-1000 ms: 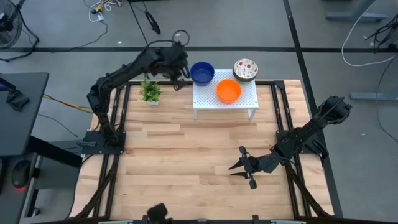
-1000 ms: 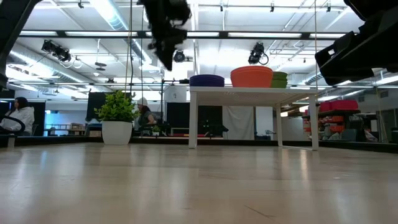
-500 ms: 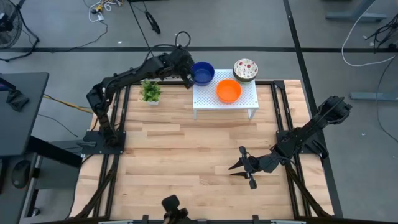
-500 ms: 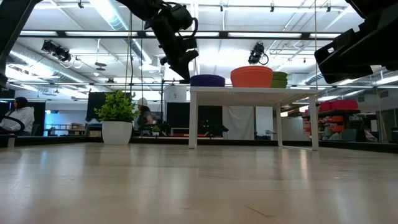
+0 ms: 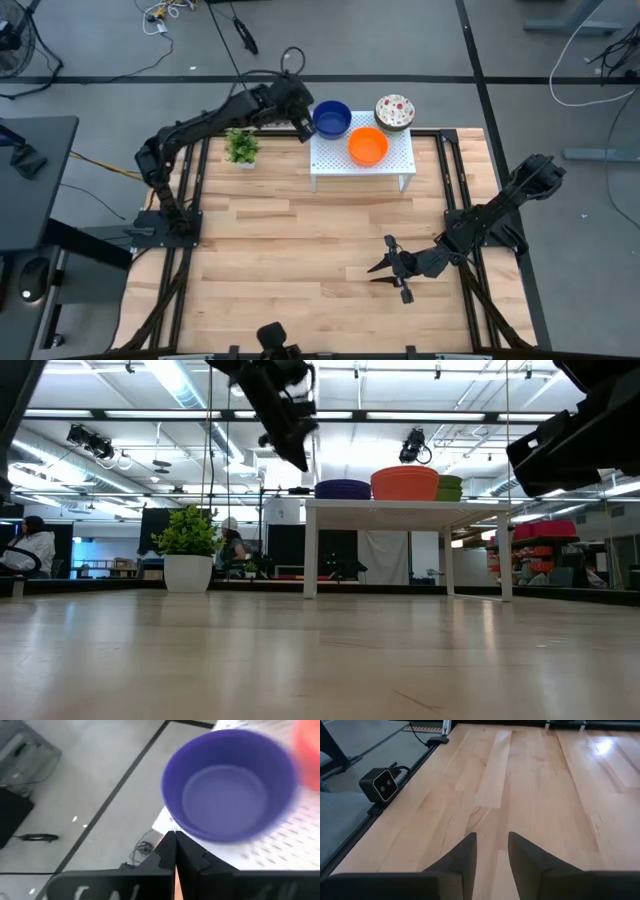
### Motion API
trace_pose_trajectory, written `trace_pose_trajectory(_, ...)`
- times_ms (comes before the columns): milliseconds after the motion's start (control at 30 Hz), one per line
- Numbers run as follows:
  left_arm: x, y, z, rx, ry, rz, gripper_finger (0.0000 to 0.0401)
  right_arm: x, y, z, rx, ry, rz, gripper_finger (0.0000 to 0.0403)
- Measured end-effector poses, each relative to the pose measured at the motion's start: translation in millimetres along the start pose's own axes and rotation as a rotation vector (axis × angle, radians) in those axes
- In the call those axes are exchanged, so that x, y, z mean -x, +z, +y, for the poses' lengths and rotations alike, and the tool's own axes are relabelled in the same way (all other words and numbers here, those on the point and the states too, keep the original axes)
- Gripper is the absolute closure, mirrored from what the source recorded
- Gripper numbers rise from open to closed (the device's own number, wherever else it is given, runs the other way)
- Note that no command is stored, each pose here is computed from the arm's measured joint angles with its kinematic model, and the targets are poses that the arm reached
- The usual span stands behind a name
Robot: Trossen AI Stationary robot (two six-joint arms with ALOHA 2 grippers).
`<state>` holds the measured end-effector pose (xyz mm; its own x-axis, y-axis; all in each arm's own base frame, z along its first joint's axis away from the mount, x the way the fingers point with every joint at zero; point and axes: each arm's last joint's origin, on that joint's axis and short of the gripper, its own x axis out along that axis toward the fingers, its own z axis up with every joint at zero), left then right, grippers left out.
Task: Pick & Place Mini bowls
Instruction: Return to Home Position
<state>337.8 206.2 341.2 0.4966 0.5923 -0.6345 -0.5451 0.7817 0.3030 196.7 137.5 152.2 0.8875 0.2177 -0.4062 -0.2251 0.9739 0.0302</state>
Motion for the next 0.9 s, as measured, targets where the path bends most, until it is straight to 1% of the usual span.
trace_pose_trajectory(167, 44.5, -4.5, 10.0, -0.005, -0.059, 0.007, 0.0398, 0.2, -1.4, 0.4, -0.031, 0.0, 0.013, 0.0289)
trace_pose_trajectory(267, 60.7, -22.5, 11.3, 0.014, -0.081, -0.012, 0.0398, 1.6, -2.4, 4.0, -0.03, 0.013, 0.016, 0.0289)
trace_pose_trajectory(333, 66.9, -41.2, 7.0, 0.032, -0.107, -0.045, 0.0399, 2.9, -2.9, 7.5, -0.021, 0.028, 0.015, 0.0289)
trace_pose_trajectory(433, 68.1, -76.8, -6.2, 0.07, -0.145, -0.133, 0.0398, 4.5, -0.1, 12.3, 0.004, 0.054, -0.021, 0.0289)
trace_pose_trajectory(567, 66.0, -127.1, -32.5, 0.142, -0.252, -0.281, 0.0398, 6.3, 6.2, 13.3, 0.047, 0.081, -0.118, 0.0295)
trace_pose_trajectory(633, 64.7, -149.9, -47.1, 0.174, -0.294, -0.344, 0.0398, 8.5, 6.8, 8.4, 0.035, 0.114, -0.194, 0.0303)
trace_pose_trajectory(700, 64.9, -167.6, -60.2, 0.197, -0.328, -0.403, 0.0396, 11.6, 5.3, 0.1, 0.008, 0.143, -0.266, 0.0314)
trace_pose_trajectory(800, 67.5, -183.3, -74.6, 0.231, -0.382, -0.482, 0.0396, 16.7, 3.9, -14.3, -0.045, 0.153, -0.361, 0.0333)
trace_pose_trajectory(900, 71.1, -190.1, -84.9, 0.23, -0.424, -0.543, 0.0395, 17.3, 6.8, -29.7, -0.106, 0.142, -0.403, 0.0353)
